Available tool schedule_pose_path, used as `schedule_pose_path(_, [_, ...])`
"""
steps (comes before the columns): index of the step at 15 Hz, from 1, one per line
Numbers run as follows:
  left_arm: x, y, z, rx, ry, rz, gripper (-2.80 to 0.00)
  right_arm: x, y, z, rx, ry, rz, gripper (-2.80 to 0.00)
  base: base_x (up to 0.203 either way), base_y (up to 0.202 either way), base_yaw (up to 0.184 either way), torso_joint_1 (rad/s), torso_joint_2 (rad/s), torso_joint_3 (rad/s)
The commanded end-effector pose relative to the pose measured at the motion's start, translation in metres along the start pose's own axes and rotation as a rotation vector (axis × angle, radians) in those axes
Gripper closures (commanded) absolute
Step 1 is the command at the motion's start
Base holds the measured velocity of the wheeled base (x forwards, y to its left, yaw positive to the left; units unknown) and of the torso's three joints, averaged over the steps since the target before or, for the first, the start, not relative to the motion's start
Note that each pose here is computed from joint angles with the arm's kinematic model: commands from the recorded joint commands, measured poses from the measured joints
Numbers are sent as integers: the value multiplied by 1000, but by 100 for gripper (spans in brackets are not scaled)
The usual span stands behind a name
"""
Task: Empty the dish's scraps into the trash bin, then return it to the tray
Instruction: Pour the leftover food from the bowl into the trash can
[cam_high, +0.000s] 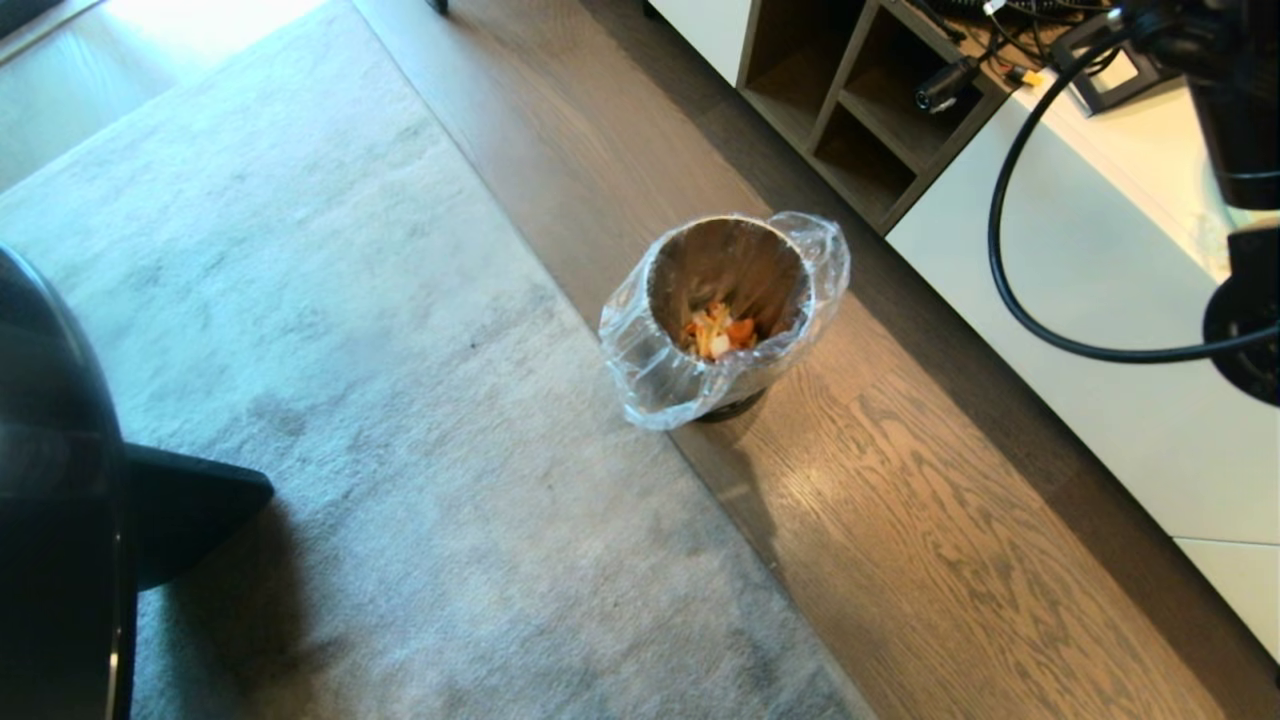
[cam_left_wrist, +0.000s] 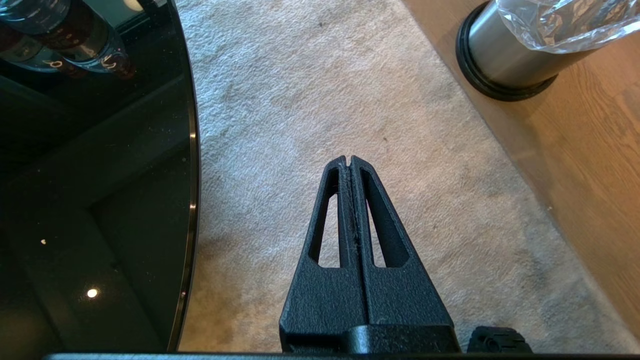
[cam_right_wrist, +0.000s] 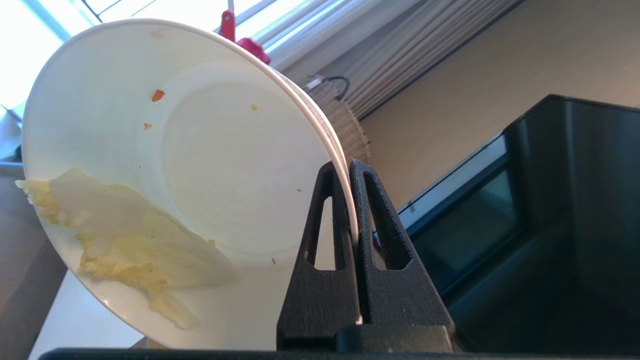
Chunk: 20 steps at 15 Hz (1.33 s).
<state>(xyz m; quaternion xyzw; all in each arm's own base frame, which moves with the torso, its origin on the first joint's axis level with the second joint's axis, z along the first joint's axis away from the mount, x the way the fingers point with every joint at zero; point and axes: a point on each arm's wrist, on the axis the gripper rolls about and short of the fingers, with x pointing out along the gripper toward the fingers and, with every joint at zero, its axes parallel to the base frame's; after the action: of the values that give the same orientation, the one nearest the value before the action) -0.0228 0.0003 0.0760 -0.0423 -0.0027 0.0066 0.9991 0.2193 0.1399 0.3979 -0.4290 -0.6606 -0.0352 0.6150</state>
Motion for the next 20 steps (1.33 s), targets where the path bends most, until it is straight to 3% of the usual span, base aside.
schedule_pose_path(1, [0,0,0,-1,-1,0,0,-3,-4,7,-2,-19,-23,0,0,0,0,0,0,0])
schedule_pose_path(3, [0,0,0,-1,-1,0,0,8,-22,13,-6,-42,-82,0,0,0,0,0,0,0])
schedule_pose_path(6, [0,0,0,-1,-1,0,0,-2,-15,18,21,-38,-35,0,0,0,0,0,0,0])
schedule_pose_path(8, [0,0,0,-1,-1,0,0,2,-25,19,4,-50,-73,0,0,0,0,0,0,0])
schedule_pose_path(15, [0,0,0,-1,-1,0,0,-32,54,12,58,-37,171,0,0,0,0,0,0,0])
schedule_pose_path(20, [0,0,0,-1,-1,0,0,-33,64,-2,38,-18,184,0,0,0,0,0,0,0])
